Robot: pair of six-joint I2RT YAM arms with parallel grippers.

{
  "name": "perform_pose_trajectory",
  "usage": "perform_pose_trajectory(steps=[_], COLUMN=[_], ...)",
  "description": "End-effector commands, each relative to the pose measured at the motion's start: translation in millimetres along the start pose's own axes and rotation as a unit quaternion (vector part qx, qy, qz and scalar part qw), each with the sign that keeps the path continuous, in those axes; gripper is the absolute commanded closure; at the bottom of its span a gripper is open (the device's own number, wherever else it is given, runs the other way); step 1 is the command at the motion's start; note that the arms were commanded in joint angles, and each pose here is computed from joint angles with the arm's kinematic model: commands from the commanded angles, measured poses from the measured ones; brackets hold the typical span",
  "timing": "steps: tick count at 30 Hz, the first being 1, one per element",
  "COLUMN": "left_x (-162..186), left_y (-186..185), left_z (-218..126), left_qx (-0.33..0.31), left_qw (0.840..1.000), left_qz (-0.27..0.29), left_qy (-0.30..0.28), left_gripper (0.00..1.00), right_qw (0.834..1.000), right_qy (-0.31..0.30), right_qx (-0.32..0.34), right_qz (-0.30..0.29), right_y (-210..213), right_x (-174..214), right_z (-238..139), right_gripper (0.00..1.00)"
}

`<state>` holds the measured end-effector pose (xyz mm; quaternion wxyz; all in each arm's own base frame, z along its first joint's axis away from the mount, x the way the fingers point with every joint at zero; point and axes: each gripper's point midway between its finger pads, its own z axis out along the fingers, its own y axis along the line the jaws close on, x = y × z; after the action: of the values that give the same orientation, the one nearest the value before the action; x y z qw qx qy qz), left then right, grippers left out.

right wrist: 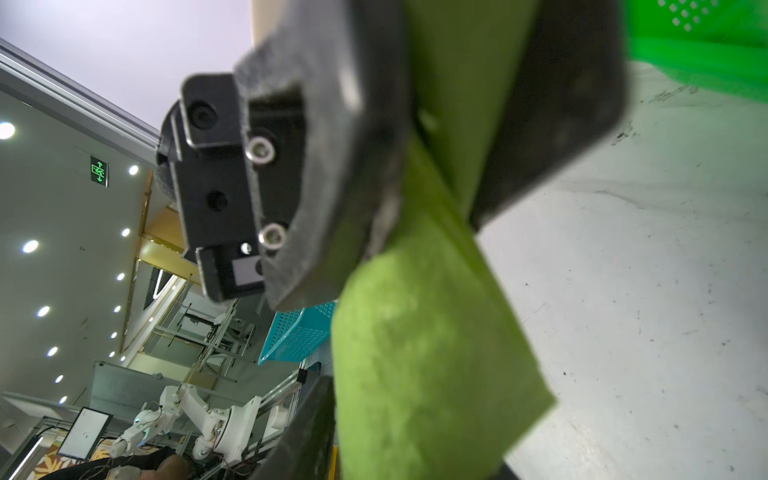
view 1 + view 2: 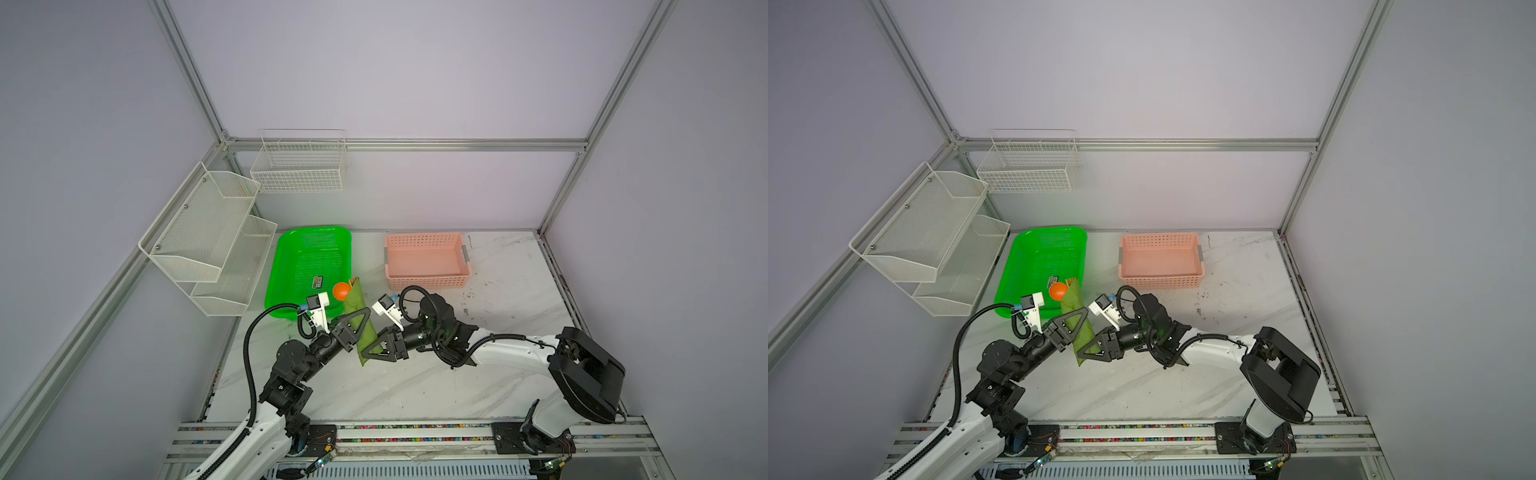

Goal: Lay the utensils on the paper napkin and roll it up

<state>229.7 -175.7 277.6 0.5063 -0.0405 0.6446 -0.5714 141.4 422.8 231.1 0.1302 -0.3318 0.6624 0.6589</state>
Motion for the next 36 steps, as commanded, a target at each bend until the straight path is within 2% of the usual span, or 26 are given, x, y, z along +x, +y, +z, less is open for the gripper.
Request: perform_pose_trajectory(steps=[1, 7, 16, 18, 22, 23, 25, 26, 32, 36], left_x=[-39, -41, -41, -42, -41, -41, -41, -42, -44, -44], left_y=[-56, -59, -57, -58, -58, -57, -58, -59, -61, -60], left_z=[1, -1, 3, 3, 5, 5, 5, 5, 3, 2], left_qx=[0.065, 0.069, 0.071, 0.071, 0.073, 0.073, 0.074, 0.074, 0.069, 0.064], left_qw=[0.996, 0.996, 0.996, 0.996, 0.996, 0.996, 0.996, 0.996, 0.996, 0.996], left_qz=[0.032, 0.03, 0.026, 0.027, 0.026, 0.025, 0.026, 0.027, 0.035, 0.039], left_qy=[-0.046, -0.051, -0.05, -0.05, -0.048, -0.048, -0.048, -0.049, -0.05, -0.05], left_gripper=[1.0, 1.0, 1.0, 1.0, 1.0, 1.0, 1.0, 1.0, 1.0, 1.0], right_qw=[1.0, 0.999, 0.999, 0.999, 0.999, 0.999, 0.999, 0.999, 0.998, 0.992], right_qy=[-0.02, 0.0, 0.025, 0.029, 0.033, 0.035, 0.034, 0.029, -0.006, -0.034], right_qx=[0.007, 0.037, -0.013, -0.016, -0.027, -0.025, -0.012, -0.002, 0.058, 0.123], right_qz=[-0.009, -0.039, -0.039, -0.036, -0.029, -0.026, -0.022, -0.018, -0.013, -0.024], right_y=[2, 0, 12, 11, 8, 5, -1, -4, -14, -10], right_x=[-18, -34, -30, -26, -22, -20, -19, -19, -25, -38], right_z=[-15, -21, -6, -1, 3, 4, 3, 1, -31, -57], right_gripper=[0.54, 0.51, 0.51, 0.55, 0.7, 0.69, 0.56, 0.53, 0.47, 0.43])
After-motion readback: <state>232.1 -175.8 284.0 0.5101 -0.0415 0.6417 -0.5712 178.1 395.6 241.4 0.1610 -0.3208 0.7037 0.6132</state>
